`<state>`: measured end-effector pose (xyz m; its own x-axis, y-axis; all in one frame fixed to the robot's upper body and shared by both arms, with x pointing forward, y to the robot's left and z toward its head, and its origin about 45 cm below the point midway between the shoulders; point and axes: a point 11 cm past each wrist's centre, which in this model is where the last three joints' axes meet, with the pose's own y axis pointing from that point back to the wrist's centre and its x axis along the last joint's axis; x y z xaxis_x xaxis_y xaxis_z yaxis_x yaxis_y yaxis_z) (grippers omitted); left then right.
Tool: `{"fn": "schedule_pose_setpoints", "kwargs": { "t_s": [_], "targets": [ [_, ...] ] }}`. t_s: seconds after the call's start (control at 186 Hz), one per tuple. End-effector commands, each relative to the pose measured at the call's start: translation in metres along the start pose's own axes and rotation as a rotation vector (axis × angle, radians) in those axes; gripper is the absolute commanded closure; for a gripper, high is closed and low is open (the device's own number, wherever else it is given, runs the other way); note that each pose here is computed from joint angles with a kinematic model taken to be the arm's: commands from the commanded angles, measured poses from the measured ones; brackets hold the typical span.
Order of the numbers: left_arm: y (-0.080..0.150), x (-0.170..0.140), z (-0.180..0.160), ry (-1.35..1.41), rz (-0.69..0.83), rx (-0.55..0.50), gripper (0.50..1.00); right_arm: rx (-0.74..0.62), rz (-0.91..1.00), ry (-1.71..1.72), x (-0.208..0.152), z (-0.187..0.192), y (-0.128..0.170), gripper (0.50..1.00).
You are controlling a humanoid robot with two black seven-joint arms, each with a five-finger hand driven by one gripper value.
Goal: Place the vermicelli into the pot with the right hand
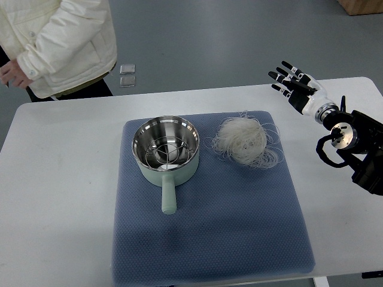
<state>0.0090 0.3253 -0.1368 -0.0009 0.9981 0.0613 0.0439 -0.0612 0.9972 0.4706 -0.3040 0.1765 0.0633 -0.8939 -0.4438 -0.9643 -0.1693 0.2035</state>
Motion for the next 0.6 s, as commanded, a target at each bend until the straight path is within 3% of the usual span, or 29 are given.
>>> {"fn": "schedule_pose_setpoints", "kwargs": {
  "t_s": [0.0, 0.595],
  "targets": [
    [0.0, -0.0001, 0.0, 0.0, 0.0, 0.0, 0.5, 0.0, -0.021, -0.001, -0.0019, -0.0002, 0.0002, 0.572],
    [0.0, 0.0002, 0.0, 0.0, 0.0, 0.0, 0.5, -0.002, -0.021, 0.004, -0.0004, -0.001, 0.0008, 0.572]
  ]
}}
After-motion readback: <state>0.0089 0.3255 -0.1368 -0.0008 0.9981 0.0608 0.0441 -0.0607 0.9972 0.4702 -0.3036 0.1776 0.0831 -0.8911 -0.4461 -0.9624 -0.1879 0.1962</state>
